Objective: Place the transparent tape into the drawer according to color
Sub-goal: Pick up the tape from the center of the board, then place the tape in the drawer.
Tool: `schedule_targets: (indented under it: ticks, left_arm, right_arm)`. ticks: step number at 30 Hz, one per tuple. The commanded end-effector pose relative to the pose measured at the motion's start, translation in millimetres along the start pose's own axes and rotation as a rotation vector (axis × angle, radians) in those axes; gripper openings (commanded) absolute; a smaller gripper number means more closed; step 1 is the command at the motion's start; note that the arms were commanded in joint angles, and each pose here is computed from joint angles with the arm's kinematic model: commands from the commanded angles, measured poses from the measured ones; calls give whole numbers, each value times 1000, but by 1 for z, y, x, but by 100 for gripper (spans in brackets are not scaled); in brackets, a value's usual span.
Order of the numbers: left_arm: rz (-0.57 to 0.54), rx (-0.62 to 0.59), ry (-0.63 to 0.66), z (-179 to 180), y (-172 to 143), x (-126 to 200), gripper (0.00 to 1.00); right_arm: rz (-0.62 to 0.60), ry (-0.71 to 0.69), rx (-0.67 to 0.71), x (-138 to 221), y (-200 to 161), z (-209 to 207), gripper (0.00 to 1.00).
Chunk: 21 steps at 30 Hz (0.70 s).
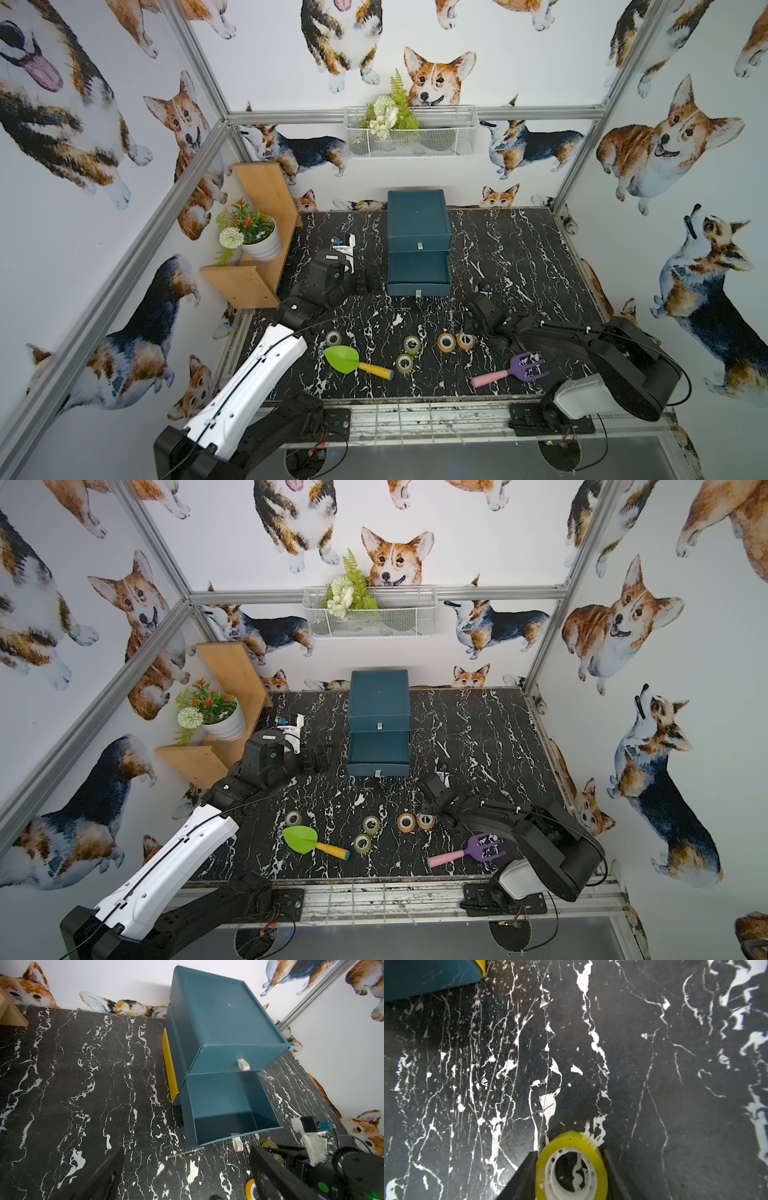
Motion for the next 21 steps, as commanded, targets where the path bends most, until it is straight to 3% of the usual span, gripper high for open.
schedule_targets:
  ticks: [1, 8, 16, 21]
  left_arm:
    - [-13, -9, -14, -2, 3, 1, 100]
    - [-12, -8, -16, -2, 3, 1, 99]
    - [-13, -10, -8, -1, 3, 0, 100]
    - [-20, -11, 0, -1, 3, 1, 99]
  right_arm:
    - [56, 10, 29, 6, -6, -1, 45]
    - [-100, 82, 28, 53, 39, 6, 43]
    - [-285, 236, 102, 115, 121, 38, 43]
    - [-241, 298, 189, 102, 148, 68, 43]
Point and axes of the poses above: each gripper's point midway between its finger pads, its own x axis back along the fingers, its own z axis along the line the jaws close on, y = z × x, the point moved 9 cm from there along x, back along the fingers, and after that the axes turned 11 degrees about x, right-handed, at the moved point
